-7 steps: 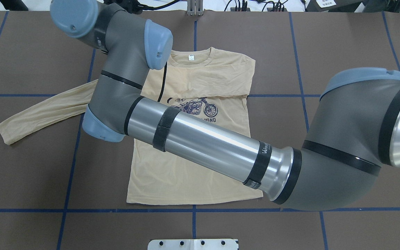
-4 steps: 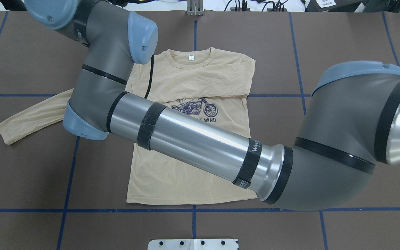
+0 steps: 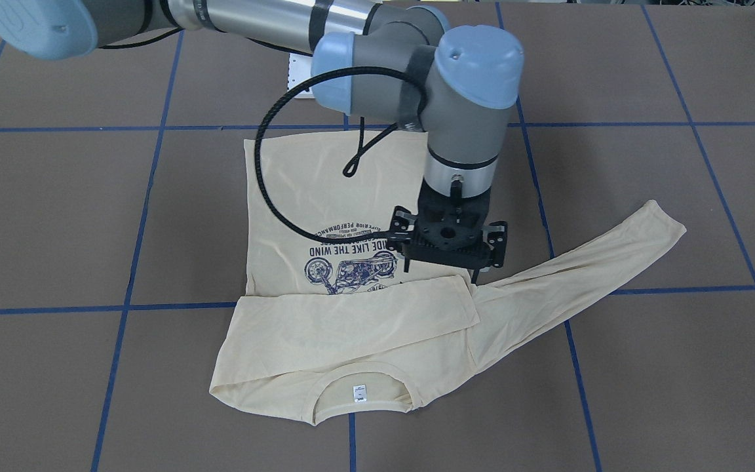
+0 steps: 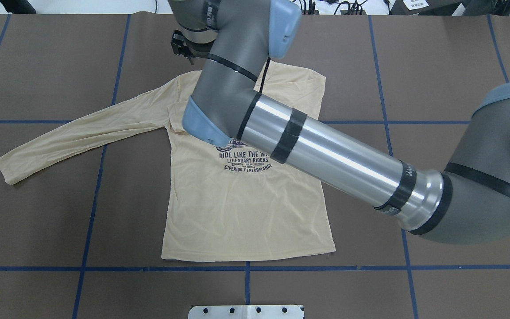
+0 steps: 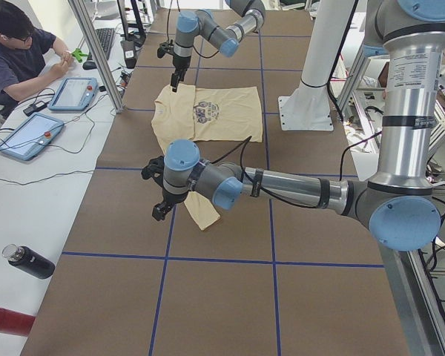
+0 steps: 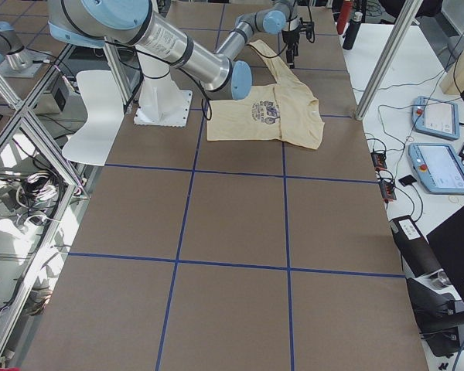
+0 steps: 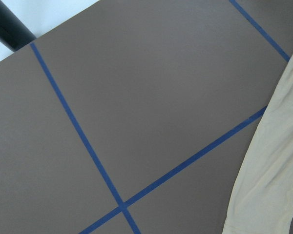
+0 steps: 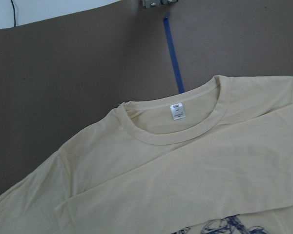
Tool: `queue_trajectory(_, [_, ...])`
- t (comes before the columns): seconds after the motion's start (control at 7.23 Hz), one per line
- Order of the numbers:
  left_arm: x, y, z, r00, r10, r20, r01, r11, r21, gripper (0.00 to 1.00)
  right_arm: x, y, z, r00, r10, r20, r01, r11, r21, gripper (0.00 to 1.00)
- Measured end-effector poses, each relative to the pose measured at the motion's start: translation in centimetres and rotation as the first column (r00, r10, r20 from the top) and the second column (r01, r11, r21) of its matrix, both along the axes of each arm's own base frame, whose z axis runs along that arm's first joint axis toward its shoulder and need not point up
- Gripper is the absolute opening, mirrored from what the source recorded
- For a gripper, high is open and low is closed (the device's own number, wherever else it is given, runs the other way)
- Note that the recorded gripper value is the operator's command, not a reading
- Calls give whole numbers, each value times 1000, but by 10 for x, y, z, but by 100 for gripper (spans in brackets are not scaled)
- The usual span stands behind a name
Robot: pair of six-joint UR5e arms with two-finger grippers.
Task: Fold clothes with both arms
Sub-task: 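Open the right gripper and raise it away from the shirt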
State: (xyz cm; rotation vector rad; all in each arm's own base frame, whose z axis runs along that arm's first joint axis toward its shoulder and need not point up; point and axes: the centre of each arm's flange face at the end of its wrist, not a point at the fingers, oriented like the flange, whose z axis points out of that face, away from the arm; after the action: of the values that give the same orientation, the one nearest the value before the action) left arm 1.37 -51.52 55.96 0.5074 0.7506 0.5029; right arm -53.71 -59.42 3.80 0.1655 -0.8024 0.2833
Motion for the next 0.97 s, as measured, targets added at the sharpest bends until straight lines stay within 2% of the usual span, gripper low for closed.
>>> queue_trajectory(0.28, [38, 25, 19, 1000, -2, 2, 2, 1000, -3, 100, 92, 19, 101, 995, -96, -14, 97, 993, 75, 99])
queue_trajectory(0.55, [78, 64, 38, 1000, -19, -16, 19, 1000, 7, 100, 187, 46, 192, 979, -195, -61, 202, 968, 151, 99])
queue_trajectory(0.83, [119, 90, 46, 1000, -11, -27, 11, 1000, 3, 99, 258, 67, 262, 962, -258, -93, 271, 945, 183, 99])
queue_trajectory(0.97, [134, 96, 48, 1000, 2, -18, -2, 1000, 6, 97, 286, 75, 293, 958, -276, -74, 285, 937, 200, 100])
